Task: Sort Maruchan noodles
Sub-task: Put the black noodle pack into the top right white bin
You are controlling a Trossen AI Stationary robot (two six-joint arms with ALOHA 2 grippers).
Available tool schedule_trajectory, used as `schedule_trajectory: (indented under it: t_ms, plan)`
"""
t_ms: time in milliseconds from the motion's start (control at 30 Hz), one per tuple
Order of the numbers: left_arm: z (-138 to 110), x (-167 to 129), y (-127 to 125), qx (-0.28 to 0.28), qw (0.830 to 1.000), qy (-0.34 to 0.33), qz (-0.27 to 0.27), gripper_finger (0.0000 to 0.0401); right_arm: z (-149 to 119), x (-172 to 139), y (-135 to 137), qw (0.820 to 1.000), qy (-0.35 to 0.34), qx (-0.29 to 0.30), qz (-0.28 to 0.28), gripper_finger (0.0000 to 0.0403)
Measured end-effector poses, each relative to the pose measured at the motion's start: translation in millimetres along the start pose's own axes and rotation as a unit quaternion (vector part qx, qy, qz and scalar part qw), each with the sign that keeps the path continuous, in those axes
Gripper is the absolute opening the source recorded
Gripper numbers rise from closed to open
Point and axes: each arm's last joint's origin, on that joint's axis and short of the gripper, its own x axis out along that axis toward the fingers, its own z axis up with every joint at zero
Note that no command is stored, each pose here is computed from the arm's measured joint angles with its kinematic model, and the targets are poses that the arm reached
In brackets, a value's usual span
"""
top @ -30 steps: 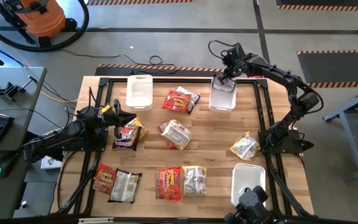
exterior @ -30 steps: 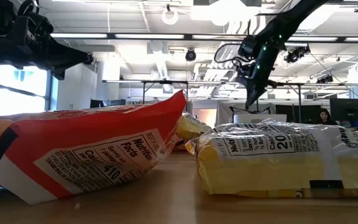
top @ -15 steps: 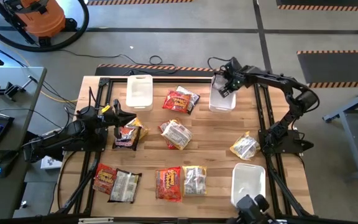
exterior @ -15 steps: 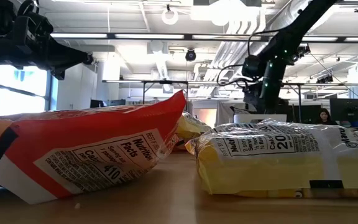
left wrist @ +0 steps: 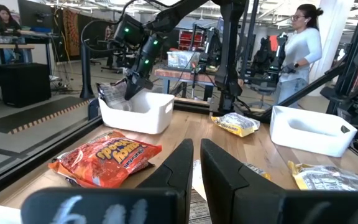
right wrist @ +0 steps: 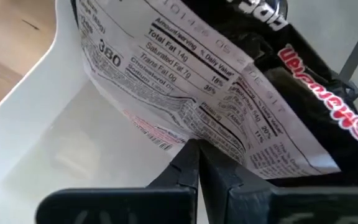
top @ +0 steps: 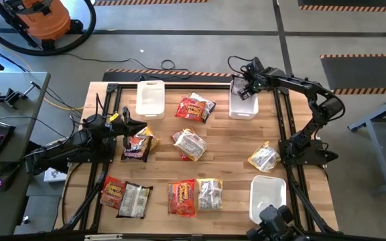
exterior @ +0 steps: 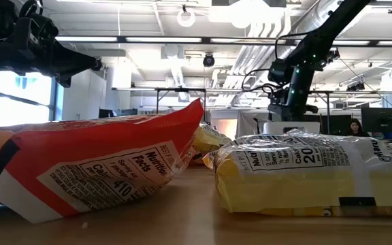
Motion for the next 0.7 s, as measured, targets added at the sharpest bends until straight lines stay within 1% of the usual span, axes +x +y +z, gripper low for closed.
schedule_trajectory:
  t_ms: [233, 400, 700]
  plan:
    - [0.1, 0.0, 0.0, 0.000, 1.000, 0.000, 0.000, 0.0023, -4.4, -0.1, 0.6, 0.999, 0.023, 0.023, 0.009, 0.0000]
    - [-0.1, 0.0, 0.0, 0.000, 1.000, 0.000, 0.000, 0.0023, -2.9, -0.1, -0.2, 0.999, 0.016, 0.029, -0.005, 0.0000]
    - [0.0, 0.0, 0.0, 0.000, 1.000, 0.000, 0.000, 0.0023, -1.0, -0.1, -0.3, 1.000, 0.006, 0.029, -0.006, 0.0000]
